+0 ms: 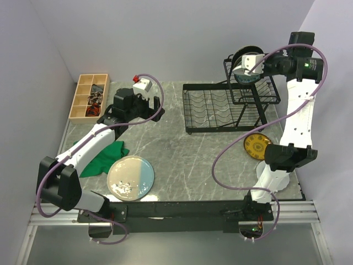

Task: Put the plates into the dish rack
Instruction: Insert the plate into the dish rack

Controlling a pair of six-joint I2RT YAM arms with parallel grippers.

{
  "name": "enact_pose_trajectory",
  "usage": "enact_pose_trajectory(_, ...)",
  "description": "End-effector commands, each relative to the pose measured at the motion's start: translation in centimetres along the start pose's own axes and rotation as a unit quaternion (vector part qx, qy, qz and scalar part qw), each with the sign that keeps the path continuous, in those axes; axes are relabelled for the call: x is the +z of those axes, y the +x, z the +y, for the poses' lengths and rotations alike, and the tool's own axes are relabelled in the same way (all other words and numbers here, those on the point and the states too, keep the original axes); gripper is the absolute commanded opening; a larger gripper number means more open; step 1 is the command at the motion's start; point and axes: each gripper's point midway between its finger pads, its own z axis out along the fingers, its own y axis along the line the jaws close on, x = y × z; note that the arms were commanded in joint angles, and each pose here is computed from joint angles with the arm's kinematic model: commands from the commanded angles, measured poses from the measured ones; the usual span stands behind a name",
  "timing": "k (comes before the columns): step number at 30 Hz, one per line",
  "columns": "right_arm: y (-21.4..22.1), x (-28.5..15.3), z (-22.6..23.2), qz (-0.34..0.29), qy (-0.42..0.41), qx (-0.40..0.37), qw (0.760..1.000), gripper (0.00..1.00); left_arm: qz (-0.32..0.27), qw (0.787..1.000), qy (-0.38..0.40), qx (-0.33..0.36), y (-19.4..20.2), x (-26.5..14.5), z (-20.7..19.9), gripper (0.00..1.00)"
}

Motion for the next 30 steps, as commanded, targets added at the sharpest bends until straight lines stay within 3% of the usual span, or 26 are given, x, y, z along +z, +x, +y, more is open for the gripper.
enact_pose_trajectory(1, -1.6, -1.8, -4.2, -0.009, 0.074, -0.052, 0.996, 0.0, -0.016, 1.0, 0.007, 0.002, -1.6, -0.5, -0.4, 0.99)
enact_pose_trajectory(30, -1.4, 0.1, -2.0, -0.009, 0.025, -0.075, 0.997, 0.0, -0.011, 1.0, 0.003, -0.003, -0.9, -0.5, -0.2, 0.99)
